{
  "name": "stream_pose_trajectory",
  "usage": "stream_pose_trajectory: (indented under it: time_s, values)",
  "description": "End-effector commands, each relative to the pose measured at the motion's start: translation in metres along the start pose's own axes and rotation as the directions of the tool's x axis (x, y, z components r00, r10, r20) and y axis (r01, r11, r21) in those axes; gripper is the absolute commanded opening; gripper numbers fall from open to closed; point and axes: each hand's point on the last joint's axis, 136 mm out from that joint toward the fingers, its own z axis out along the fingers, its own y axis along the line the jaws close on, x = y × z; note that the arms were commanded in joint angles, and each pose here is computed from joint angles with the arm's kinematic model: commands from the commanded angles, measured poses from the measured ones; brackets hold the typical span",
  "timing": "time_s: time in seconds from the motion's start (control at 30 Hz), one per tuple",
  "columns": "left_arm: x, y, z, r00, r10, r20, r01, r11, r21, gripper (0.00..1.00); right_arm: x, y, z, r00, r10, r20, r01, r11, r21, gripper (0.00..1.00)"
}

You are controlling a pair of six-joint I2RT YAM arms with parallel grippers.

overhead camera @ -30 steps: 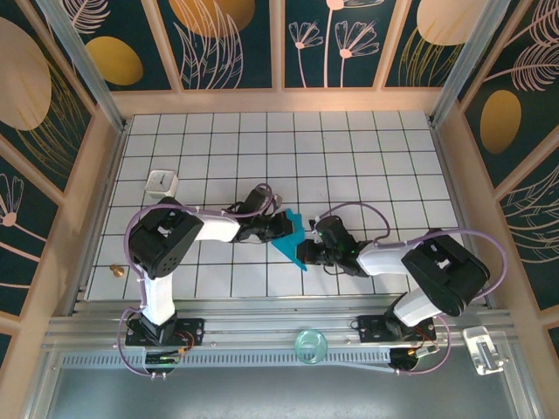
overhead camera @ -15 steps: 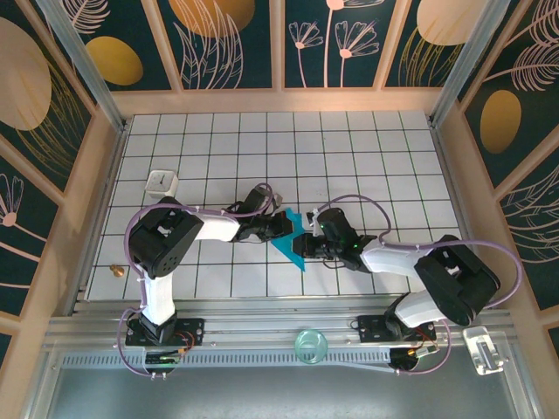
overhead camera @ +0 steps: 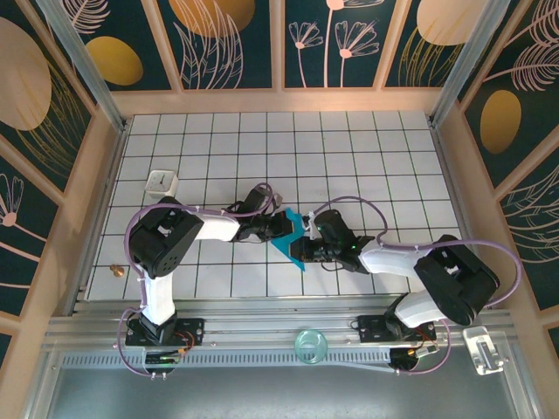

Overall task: Fold a paper plane with a square sheet of paper (pick it up from the middle)
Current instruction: Fourth fold the wing at the center of the table.

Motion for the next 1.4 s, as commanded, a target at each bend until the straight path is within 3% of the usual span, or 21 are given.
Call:
stream_pose_trajectory:
  time_s: [0.0,0.77,1.37]
  values:
    - [0.016,0.071,0.007,0.998,-0.061,-0.023,0.055,0.974,-0.218,0.0,0.019,-0.016,0.002,0.998,0.02,-0.058,-0.017,0.999,0.051,0.09]
    - [0.018,0.073,0.009,0.998,-0.06,-0.029,0.052,0.973,-0.224,0.0,0.032,-0.045,0.004,0.994,0.027,-0.105,-0.015,0.993,0.115,0.07]
    - [0.019,0.078,0.01,0.997,-0.063,-0.033,0.053,0.97,-0.237,0.0,0.098,-0.071,-0.009,0.966,0.115,-0.233,-0.068,0.977,0.2,0.02]
